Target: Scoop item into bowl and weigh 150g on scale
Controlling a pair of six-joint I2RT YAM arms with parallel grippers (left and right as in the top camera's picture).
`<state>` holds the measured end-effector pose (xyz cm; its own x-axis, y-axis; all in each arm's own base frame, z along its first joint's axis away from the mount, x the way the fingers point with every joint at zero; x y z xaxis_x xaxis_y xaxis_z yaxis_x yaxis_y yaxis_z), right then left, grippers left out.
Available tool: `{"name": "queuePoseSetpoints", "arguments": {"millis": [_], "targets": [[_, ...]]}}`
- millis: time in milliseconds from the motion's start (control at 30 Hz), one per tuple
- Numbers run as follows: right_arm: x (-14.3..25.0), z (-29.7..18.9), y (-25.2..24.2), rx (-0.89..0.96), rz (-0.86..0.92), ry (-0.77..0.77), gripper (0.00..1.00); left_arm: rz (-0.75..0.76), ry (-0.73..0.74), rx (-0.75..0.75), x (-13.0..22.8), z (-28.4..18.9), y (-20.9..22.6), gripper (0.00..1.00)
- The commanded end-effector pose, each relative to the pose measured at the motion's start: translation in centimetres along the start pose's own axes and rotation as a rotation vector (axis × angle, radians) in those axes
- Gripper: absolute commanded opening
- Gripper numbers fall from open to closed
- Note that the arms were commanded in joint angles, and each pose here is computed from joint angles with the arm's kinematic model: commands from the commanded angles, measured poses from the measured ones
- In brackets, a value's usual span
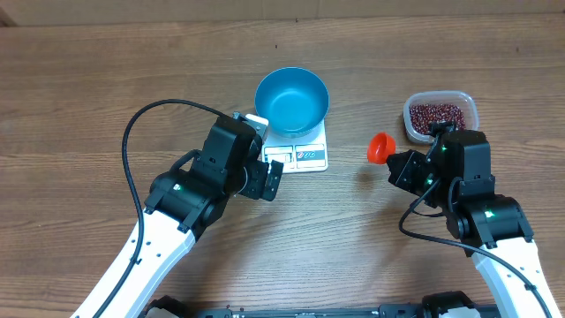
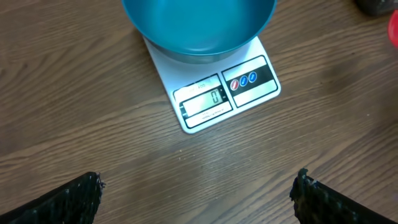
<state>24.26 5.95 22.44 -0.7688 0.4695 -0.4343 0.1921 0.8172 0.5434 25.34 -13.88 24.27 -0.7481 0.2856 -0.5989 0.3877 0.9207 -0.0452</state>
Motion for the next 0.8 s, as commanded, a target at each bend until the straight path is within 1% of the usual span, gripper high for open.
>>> {"name": "queuePoseSetpoints", "arguments": {"millis": [0,767], "targets": [[-0.86,-0.71,0.89,-0.021,-0.017,-0.036,0.04,0.017,-0.031,0.027,-0.89,-0.51,-0.29,1.0],[-0.91,-0.71,1.02,-0.031,-0.016,-0.037,0.04,0.017,-0.031,0.027,-0.89,-0.49,-0.3,1.0]]}}
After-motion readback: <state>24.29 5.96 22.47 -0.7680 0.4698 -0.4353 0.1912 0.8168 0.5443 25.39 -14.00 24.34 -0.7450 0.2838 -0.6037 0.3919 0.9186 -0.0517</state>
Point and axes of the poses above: each gripper's point midway between its finger pads, its own z axis out along the fingers, its own y axis along the line the jaws close on, x = y × z, the point moved 7 cm from there along -z, back along the fingers, and after that the axes turned 2 degrees about z, right-handed, at the moved point
